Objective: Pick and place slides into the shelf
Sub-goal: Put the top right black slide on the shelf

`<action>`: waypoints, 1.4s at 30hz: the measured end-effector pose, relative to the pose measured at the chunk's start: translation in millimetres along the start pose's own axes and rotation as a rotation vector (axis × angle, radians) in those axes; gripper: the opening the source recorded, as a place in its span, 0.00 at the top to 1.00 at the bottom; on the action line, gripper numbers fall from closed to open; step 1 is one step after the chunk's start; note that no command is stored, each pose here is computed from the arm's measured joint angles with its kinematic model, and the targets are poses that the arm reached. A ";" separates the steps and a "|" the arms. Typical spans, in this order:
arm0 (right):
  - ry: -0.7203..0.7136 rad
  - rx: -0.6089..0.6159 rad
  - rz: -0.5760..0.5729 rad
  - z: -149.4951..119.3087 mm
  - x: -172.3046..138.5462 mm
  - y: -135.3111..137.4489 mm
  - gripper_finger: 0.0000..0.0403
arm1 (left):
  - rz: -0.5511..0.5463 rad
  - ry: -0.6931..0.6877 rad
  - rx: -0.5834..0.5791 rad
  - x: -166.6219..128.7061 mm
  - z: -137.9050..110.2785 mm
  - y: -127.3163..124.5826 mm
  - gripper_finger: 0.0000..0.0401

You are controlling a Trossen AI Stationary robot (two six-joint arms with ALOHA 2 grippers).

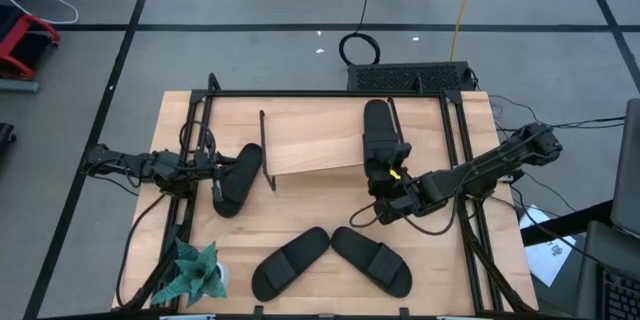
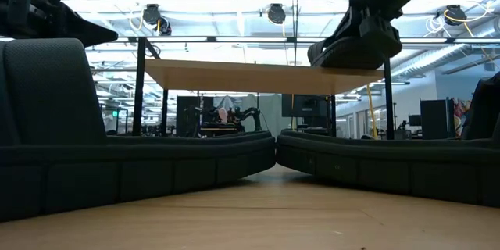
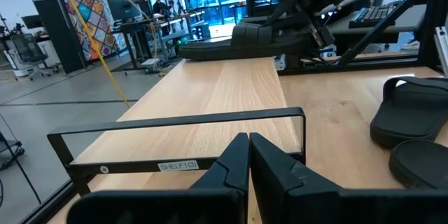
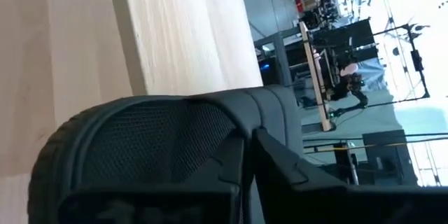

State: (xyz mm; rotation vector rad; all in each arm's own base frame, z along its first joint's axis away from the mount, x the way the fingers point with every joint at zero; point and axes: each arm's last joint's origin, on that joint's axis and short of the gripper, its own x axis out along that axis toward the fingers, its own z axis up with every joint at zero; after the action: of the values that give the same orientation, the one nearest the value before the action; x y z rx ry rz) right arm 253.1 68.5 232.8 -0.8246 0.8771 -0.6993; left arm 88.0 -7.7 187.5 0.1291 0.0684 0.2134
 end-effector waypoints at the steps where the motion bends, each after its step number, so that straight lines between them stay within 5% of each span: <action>1: -0.003 0.002 -0.009 0.5 0.0 -0.3 0.96 | 0.000 0.000 0.000 0.0 -0.1 0.0 0.95; 11: -0.056 -0.037 -0.106 23.8 -6.0 -18.3 0.99 | 0.000 0.000 -0.003 0.0 -0.1 0.0 0.95; 23: -0.005 -0.150 -0.115 18.7 1.6 -24.5 1.00 | 0.000 0.000 -0.003 0.0 0.0 0.0 0.95; 35: -0.023 -0.074 -0.011 18.4 1.8 -21.4 0.99 | 0.000 -0.001 -0.008 0.0 0.0 0.0 0.95; 42: -0.043 -0.033 0.123 19.2 1.6 -17.5 0.86 | 0.000 -0.001 -0.011 0.0 0.1 0.0 0.95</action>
State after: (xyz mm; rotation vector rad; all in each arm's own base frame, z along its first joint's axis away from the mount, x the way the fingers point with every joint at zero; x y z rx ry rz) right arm 267.1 64.6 254.3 -0.8051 0.8943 -0.5592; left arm 88.0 -7.7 187.5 0.1183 0.0659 0.2135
